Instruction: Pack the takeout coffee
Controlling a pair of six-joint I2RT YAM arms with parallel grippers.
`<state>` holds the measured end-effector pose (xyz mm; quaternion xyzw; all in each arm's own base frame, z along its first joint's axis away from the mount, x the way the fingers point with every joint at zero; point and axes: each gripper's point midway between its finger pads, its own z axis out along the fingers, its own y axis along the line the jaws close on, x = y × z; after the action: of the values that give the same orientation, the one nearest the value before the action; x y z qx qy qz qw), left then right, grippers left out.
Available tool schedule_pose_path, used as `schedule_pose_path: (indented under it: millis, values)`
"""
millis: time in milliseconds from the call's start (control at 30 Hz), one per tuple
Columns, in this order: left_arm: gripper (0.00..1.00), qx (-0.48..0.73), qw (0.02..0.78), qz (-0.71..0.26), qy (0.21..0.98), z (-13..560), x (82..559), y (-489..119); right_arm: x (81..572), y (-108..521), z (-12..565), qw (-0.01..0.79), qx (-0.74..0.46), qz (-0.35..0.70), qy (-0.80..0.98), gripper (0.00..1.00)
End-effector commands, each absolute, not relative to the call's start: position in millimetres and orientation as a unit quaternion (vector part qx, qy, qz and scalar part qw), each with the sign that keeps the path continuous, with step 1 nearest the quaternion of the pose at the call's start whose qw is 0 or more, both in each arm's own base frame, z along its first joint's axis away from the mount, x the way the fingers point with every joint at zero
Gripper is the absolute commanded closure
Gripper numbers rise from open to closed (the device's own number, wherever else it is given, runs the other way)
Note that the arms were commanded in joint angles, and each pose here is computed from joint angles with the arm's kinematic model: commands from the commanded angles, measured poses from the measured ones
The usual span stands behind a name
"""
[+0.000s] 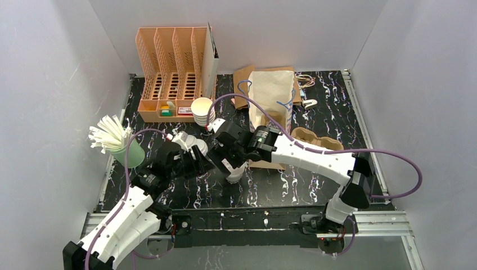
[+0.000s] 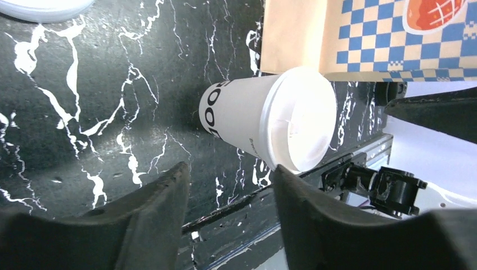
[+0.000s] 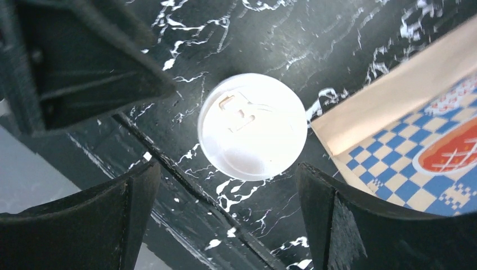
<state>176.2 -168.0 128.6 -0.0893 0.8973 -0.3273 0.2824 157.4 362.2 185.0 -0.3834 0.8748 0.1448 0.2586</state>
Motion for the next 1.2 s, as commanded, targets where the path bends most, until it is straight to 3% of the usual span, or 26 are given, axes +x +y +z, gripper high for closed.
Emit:
schedule_pose_path:
  millis: [0,200,333,467,567,733,1000,1167]
  values:
    - [0.52,-0.116,0.276,-0.38,0.876,132,173,-179,154,368,215,0.3,-0.474,0.203,0.803,0.02]
    - [0.6,-0.154,0.266,-0.45,0.839,137,165,-190,180,373,233,0.293,-0.438,0.261,0.809,0.25]
    - [0.74,-0.169,0.276,-0.468,0.822,143,165,-189,187,380,227,0.284,-0.427,0.273,0.814,0.44]
    - [0.77,-0.168,0.261,-0.483,0.819,141,165,-196,187,382,213,0.262,-0.439,0.271,0.815,0.49]
    - [0.77,-0.165,0.253,-0.488,0.819,140,166,-200,178,380,204,0.24,-0.477,0.275,0.799,0.43]
    - [0.75,-0.166,0.249,-0.493,0.817,139,169,-204,172,372,200,0.246,-0.538,0.273,0.759,0.02]
    - [0.76,-0.171,0.233,-0.501,0.816,133,171,-210,178,376,216,0.324,-0.592,0.279,0.683,0.02]
    - [0.76,-0.175,0.227,-0.498,0.818,130,172,-210,157,372,219,0.336,-0.666,0.305,0.592,0.02]
